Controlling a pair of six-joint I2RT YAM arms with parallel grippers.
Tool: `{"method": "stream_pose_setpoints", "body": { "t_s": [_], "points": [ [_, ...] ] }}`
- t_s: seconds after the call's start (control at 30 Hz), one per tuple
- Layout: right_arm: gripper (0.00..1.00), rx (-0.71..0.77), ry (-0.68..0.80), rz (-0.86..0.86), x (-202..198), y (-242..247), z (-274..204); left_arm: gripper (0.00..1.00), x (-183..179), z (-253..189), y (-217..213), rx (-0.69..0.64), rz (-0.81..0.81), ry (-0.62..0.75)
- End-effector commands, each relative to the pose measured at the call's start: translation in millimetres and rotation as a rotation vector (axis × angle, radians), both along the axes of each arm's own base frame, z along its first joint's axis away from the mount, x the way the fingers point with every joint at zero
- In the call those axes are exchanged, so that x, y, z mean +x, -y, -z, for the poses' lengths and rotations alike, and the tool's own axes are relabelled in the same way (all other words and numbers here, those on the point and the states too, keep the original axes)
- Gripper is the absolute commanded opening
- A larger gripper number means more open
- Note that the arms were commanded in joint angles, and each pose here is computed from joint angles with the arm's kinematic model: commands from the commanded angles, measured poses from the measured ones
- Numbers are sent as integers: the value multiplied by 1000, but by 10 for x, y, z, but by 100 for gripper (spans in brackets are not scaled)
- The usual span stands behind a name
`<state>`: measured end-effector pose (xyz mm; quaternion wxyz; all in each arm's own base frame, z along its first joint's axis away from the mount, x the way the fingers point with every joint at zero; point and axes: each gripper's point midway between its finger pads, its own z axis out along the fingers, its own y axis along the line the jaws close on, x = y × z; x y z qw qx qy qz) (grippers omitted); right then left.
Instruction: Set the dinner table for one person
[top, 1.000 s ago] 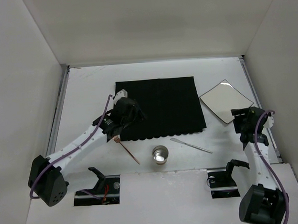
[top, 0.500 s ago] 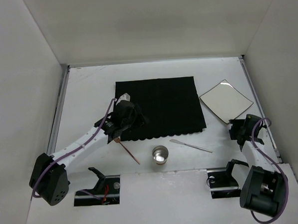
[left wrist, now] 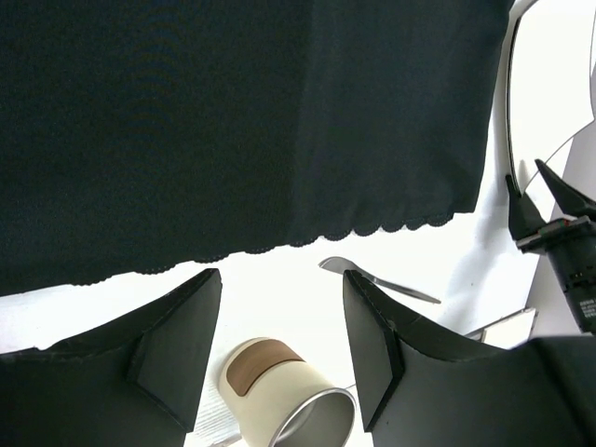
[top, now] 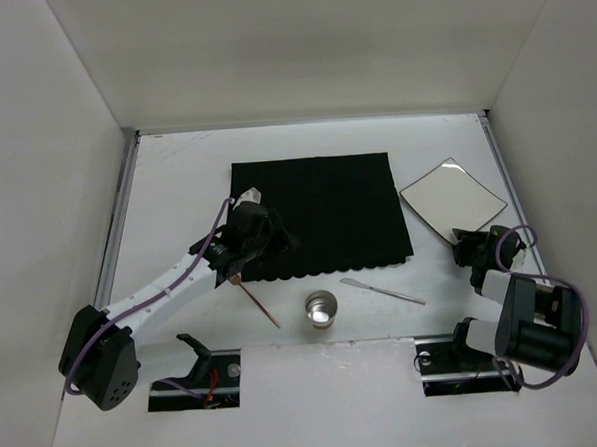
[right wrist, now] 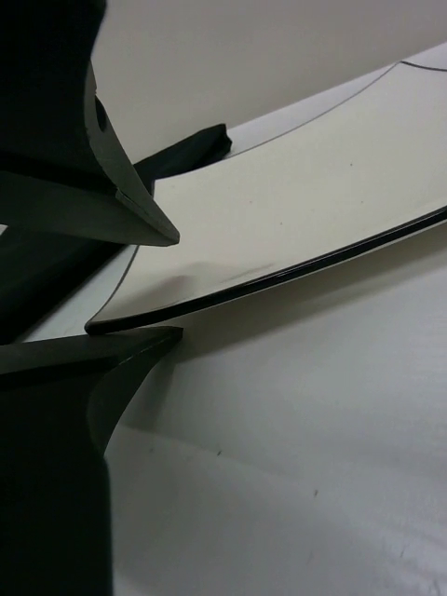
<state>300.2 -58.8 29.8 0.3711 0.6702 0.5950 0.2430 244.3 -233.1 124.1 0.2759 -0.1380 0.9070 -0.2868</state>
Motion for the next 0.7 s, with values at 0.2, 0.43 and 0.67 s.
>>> {"method": "stream_pose_setpoints", "body": {
  "t_s": [0.2,0.43,0.67],
  "points": [
    [47,12,-71,7,-120,-25,261,52,-21,-125,60,-32,21,-1],
    [12,-31,64,45,-82,64,124,51,-1,-159,65,-30,15,6],
    [10,-147,59,44,-84,191,-162,51,-1,-131,58,-24,10,7]
  ]
}}
